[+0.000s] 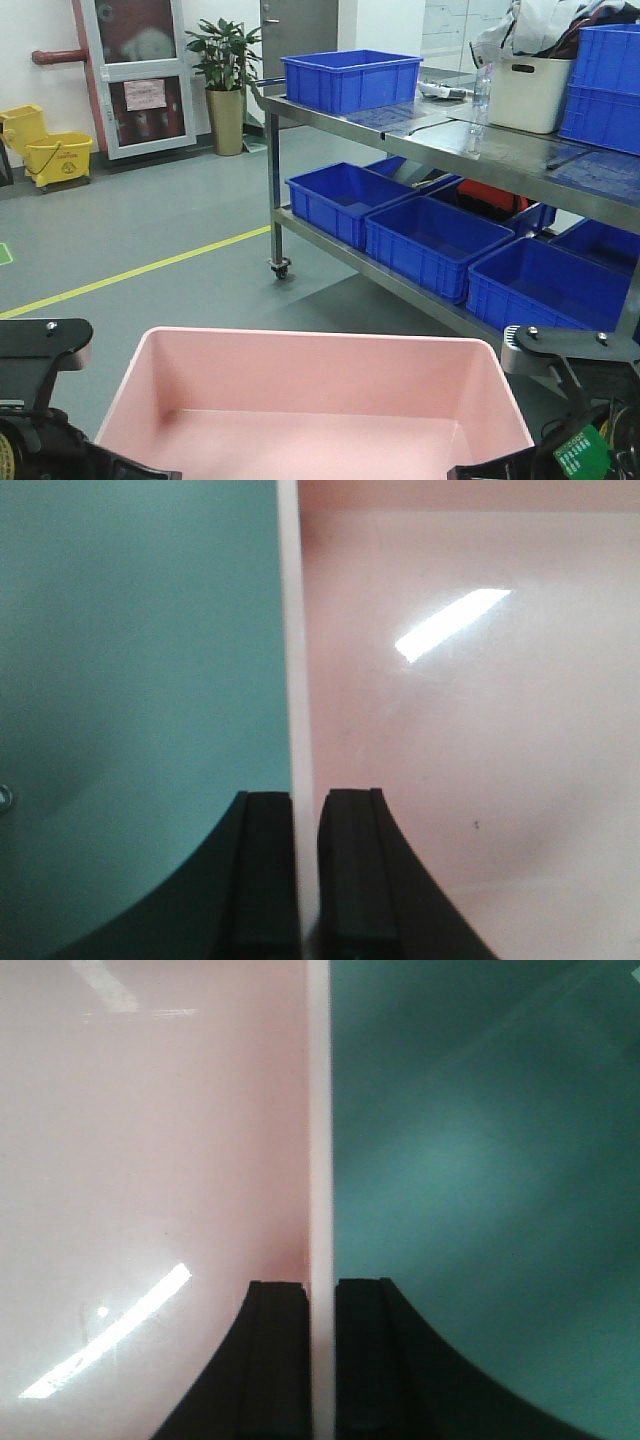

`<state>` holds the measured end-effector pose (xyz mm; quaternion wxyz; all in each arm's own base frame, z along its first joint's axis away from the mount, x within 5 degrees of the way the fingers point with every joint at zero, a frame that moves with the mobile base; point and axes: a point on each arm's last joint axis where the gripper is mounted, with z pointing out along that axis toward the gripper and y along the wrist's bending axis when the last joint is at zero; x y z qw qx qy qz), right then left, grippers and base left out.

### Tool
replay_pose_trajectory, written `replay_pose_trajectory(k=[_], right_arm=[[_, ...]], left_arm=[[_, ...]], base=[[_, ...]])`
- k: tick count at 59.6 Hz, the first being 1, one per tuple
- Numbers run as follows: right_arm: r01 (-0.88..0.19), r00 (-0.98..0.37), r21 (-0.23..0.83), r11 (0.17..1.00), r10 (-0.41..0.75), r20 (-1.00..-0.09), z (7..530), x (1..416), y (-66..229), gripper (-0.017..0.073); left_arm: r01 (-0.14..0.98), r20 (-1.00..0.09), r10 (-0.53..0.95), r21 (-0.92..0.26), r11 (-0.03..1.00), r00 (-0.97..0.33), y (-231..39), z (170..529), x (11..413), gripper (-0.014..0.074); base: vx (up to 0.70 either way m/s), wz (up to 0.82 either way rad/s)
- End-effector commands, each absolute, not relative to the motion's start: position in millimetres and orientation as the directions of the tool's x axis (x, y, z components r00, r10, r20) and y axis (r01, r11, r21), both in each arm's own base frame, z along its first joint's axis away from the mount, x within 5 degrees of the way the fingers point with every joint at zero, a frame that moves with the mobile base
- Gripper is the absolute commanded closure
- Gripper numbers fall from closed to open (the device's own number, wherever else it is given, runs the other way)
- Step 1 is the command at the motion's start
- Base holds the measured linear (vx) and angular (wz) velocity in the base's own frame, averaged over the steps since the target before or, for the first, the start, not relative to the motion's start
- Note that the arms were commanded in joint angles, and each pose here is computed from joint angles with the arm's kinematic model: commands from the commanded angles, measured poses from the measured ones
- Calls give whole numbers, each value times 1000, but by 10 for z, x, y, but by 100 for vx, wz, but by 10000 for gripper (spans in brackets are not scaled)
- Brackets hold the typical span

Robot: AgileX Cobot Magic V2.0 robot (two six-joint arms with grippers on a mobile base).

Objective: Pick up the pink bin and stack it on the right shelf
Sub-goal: 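Hold the pink bin with both grippers while driving to the steel table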

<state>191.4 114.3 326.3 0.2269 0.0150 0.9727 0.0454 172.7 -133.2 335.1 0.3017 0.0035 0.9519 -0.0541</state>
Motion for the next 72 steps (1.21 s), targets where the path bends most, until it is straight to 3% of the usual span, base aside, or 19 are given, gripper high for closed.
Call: replay_pose_trajectory(k=[1, 72], right_arm=[[10, -856, 42, 999, 30, -516, 3401, 1942, 1051, 565], [13, -860, 36, 999, 30, -509, 3397, 1935, 1045, 565]], left_arm=[[40, -647, -24, -83, 996, -762, -1250, 3516, 1730, 531], [40, -647, -24, -84, 996, -762, -1250, 3516, 1730, 531]], base=[[26, -6], [40, 2]])
